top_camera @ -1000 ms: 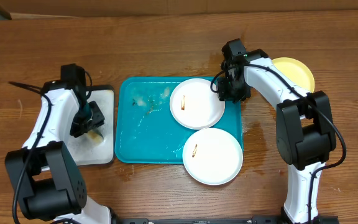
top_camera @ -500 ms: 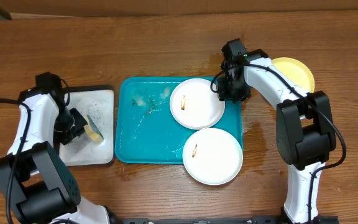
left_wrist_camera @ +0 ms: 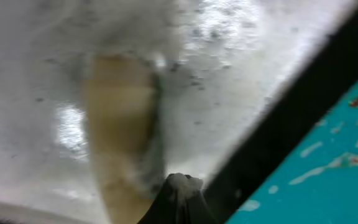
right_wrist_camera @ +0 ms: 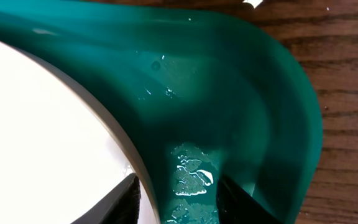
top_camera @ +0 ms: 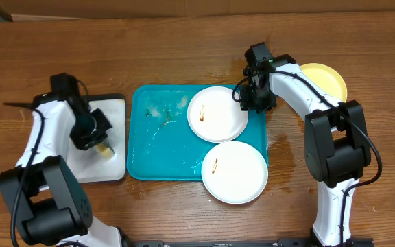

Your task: Clean dirty plates on tray and stack at the side

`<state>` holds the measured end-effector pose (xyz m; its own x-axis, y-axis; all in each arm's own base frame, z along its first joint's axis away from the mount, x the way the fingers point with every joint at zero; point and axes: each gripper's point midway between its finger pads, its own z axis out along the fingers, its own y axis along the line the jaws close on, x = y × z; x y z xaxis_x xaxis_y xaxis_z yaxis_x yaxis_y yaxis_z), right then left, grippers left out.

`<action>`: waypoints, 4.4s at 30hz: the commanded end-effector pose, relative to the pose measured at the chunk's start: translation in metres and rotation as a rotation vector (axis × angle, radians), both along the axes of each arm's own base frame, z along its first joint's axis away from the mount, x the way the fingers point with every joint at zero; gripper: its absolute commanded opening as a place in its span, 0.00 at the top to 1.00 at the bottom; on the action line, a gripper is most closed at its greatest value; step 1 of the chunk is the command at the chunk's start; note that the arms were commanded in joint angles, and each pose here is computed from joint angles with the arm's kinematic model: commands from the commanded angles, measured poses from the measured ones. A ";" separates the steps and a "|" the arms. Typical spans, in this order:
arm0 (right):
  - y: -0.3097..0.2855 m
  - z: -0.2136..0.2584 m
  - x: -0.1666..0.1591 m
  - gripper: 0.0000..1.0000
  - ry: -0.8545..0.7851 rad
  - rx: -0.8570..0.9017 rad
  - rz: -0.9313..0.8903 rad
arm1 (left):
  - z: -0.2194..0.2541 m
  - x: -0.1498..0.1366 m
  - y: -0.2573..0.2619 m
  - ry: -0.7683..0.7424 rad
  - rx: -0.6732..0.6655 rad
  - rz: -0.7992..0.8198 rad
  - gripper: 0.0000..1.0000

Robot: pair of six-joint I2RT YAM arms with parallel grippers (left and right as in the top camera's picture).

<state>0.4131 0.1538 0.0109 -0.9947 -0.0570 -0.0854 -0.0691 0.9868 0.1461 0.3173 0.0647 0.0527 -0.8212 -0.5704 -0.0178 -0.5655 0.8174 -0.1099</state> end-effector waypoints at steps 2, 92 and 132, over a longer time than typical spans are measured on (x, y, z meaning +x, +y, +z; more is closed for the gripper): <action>0.004 0.010 0.002 0.62 -0.025 0.017 0.002 | -0.006 -0.001 -0.012 0.004 0.053 -0.050 0.96; 0.008 0.004 0.008 0.61 -0.062 0.037 0.005 | 0.002 0.007 0.029 -0.063 0.105 -0.102 0.36; 0.012 -0.006 0.010 0.89 -0.085 0.064 0.009 | -0.030 -0.003 0.040 -0.058 0.194 -0.130 0.30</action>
<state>0.4256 0.1670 0.0071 -0.9838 -0.0559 -0.1704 -0.0928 0.9717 0.2172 0.3130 0.1044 0.0191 -0.8673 -0.4761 -0.1451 -0.4837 0.8750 0.0199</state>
